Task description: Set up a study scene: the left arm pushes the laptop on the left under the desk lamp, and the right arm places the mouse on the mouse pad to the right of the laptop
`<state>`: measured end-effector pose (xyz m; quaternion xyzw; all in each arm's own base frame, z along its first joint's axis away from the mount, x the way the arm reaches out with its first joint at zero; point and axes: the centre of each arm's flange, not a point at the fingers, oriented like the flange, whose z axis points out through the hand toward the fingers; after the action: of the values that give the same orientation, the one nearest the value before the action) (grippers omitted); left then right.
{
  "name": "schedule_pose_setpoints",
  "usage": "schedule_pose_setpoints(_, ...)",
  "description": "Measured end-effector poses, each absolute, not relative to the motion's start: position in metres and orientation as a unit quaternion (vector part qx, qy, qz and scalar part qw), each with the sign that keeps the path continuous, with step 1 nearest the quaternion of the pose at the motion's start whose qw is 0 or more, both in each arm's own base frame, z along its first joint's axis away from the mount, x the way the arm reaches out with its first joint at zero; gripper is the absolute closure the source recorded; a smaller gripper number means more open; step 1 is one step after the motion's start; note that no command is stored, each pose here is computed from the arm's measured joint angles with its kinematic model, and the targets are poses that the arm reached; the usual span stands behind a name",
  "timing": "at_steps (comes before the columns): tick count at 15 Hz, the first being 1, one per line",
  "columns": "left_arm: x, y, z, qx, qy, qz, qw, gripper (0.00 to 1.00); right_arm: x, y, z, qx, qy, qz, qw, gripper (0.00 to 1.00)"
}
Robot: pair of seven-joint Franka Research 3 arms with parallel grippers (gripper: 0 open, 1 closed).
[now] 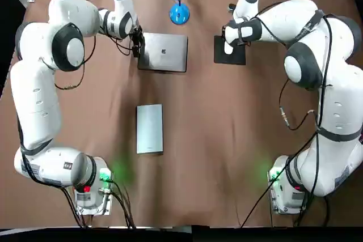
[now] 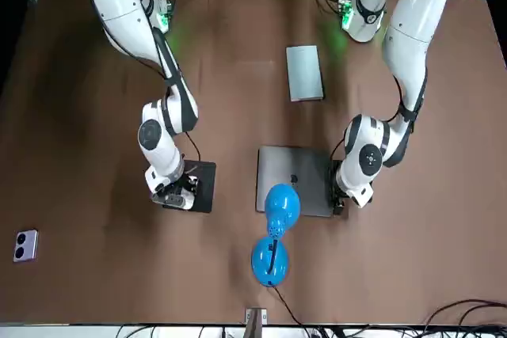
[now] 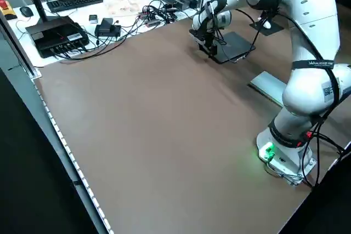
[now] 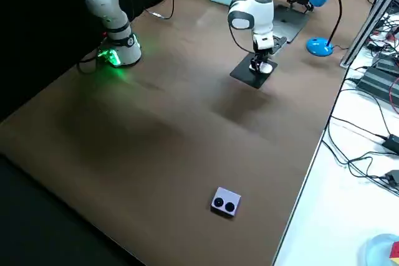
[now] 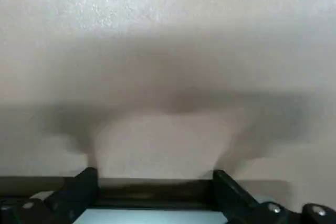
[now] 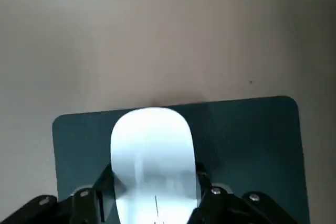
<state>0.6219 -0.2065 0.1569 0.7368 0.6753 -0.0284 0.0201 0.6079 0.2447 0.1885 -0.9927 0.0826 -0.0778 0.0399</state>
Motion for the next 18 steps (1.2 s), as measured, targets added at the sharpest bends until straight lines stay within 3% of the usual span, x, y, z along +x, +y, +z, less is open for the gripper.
schedule_pose_setpoints(11,0.61,-0.233,0.148,0.719,0.693,-0.05,0.02,0.0,0.603,0.249,0.188,-0.993,0.077,-0.076,0.038,0.37)
schedule_pose_setpoints(13,0.606,-0.243,0.146,0.715,0.697,-0.054,0.021,0.0,0.6,0.248,0.185,-0.994,0.077,-0.071,0.036,0.25)
schedule_pose_setpoints(17,0.602,-0.265,0.145,0.714,0.698,-0.058,0.023,0.0,0.599,0.246,0.183,-0.994,0.078,-0.07,0.034,0.18)
schedule_pose_setpoints(18,0.601,-0.274,0.144,0.714,0.697,-0.06,0.026,0.0,0.603,0.243,0.186,-0.993,0.08,-0.074,0.034,0.12)
